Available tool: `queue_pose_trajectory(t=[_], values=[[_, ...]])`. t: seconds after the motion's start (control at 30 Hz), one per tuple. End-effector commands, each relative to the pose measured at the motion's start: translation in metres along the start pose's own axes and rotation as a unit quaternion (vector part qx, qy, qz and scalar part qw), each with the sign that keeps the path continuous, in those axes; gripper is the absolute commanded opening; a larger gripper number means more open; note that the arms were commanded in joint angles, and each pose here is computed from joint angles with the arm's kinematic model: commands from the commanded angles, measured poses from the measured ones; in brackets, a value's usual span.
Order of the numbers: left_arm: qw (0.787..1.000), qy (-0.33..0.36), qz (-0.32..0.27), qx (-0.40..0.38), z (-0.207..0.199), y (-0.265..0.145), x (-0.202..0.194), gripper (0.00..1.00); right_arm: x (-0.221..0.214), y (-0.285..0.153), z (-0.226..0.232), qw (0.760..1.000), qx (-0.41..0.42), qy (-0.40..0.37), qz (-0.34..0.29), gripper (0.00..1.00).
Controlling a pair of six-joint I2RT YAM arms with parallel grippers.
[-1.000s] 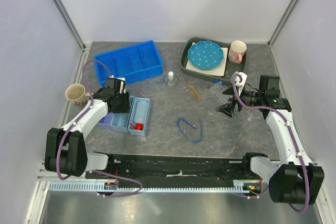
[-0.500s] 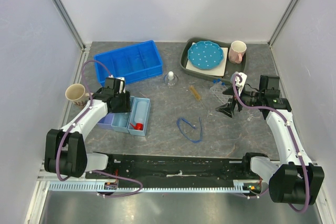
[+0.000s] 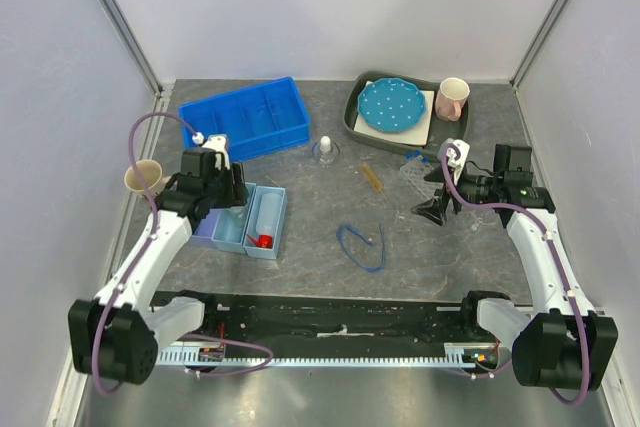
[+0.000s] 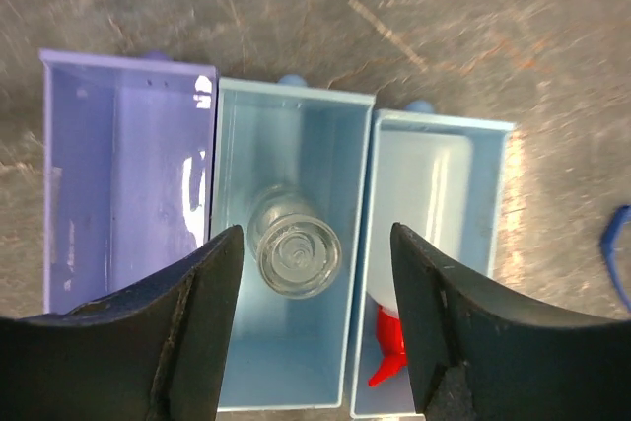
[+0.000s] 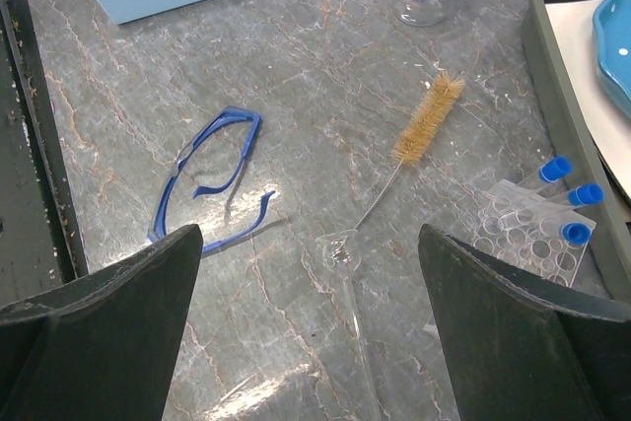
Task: Organize the chemistry lab equipment
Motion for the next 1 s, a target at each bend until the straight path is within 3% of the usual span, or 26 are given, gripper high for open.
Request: queue_pose_trajectory(t=[0.0, 0.07, 0.1, 0.13, 0.3, 0.47, 0.67, 0.77, 0.9, 0.97], values=[[0.994, 0.014, -0.094, -0.057, -0.012, -0.026, 0.023, 0.7, 0.005, 0.0, 0.0, 0.999, 0.012, -0.027, -0.016, 0.98], [0.988, 0.023, -0.135, -0.076, -0.014, -0.041, 0.027, 0.84, 0.002, 0.001, 0.001, 1.0, 0.015, -0.021, -0.013, 0.98], [0.985, 0.019, -0.152, -0.081, -0.014, -0.046, 0.028, 0.96, 0.0, 0.001, 0.001, 1.0, 0.016, -0.017, -0.011, 0.98], [0.98, 0.009, -0.175, -0.092, -0.015, -0.049, 0.026, 1.0, -0.004, 0.004, 0.002, 1.0, 0.022, -0.011, -0.012, 0.98], [0.958, 0.059, -0.175, -0.22, -0.036, -0.064, 0.014, 0.98, -0.022, 0.01, 0.014, 0.998, 0.066, -0.005, -0.013, 0.98], [0.932, 0.096, -0.162, -0.311, -0.054, -0.077, 0.009, 0.88, -0.028, 0.023, 0.028, 0.994, 0.107, -0.024, -0.003, 0.98], [0.934, 0.101, -0.173, -0.297, -0.05, -0.078, 0.008, 0.86, -0.018, 0.066, 0.062, 0.976, 0.194, -0.079, 0.05, 0.98], [0.94, 0.098, -0.176, -0.277, -0.046, -0.076, 0.008, 0.86, -0.024, 0.08, 0.073, 0.963, 0.222, -0.103, 0.113, 0.97], [0.942, 0.096, -0.173, -0.27, -0.045, -0.074, 0.009, 0.85, -0.031, 0.092, 0.076, 0.955, 0.238, -0.089, 0.155, 0.92], [0.942, 0.096, -0.173, -0.27, -0.045, -0.074, 0.008, 0.85, -0.031, 0.099, 0.069, 0.964, 0.2, -0.053, 0.17, 0.89]])
Point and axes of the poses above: each gripper's point midway between its finger pads, its own y axis out along the fingers, its own z axis along the line the jaws close on, x = y × z, the point moved 7 cm from there along -y, back along the fingers, and after that the axes turned 11 degrees about -y, right-handed, at the moved point
